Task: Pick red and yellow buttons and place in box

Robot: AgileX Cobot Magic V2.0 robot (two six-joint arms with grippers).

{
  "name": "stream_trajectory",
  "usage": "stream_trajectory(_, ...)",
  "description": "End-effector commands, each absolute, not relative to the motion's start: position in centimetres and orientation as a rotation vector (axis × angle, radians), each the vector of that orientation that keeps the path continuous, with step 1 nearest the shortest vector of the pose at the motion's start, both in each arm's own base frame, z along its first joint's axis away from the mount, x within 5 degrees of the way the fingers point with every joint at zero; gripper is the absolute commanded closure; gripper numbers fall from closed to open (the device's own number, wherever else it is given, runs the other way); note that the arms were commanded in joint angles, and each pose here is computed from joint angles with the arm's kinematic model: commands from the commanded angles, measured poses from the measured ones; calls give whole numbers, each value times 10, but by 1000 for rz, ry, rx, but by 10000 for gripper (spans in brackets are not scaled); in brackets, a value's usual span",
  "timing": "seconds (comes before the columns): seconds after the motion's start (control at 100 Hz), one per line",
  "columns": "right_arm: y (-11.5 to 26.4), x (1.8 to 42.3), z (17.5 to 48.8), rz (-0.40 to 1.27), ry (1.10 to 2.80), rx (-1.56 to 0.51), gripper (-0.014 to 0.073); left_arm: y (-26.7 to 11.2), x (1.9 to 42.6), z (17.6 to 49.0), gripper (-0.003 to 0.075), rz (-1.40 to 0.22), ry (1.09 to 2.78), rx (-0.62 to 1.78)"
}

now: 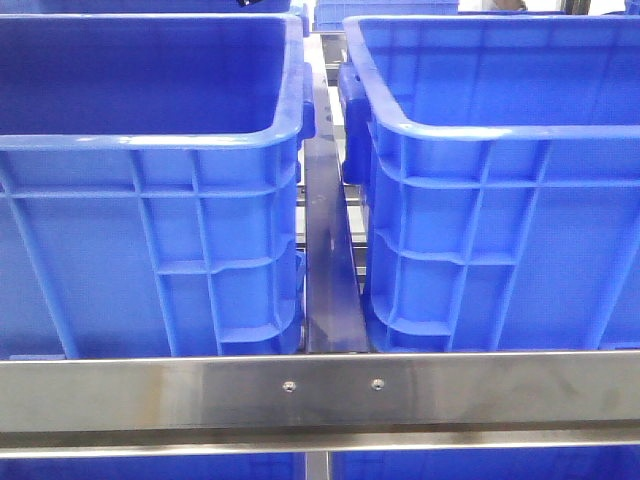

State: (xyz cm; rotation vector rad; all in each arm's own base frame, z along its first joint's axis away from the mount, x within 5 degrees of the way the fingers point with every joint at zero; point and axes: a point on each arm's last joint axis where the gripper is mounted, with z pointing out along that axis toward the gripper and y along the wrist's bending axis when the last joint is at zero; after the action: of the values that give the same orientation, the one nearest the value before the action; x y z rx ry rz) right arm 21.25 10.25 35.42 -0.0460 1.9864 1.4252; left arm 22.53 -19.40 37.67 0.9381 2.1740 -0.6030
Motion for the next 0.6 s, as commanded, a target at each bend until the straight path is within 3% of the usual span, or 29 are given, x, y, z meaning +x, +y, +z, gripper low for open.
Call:
stream_trajectory(0.0, 113, 220, 375, 1481, 1898, -72, 4, -193, 219, 401, 573, -656, 2064, 875)
stream_trajectory(0.3, 140, 258, 369, 1512, 1956, -109, 4, -193, 219, 401, 573, -656, 2064, 875)
stream_trajectory(0.59, 152, 265, 361, 1546, 1994, -135, 14, -193, 219, 401, 573, -656, 2063, 874)
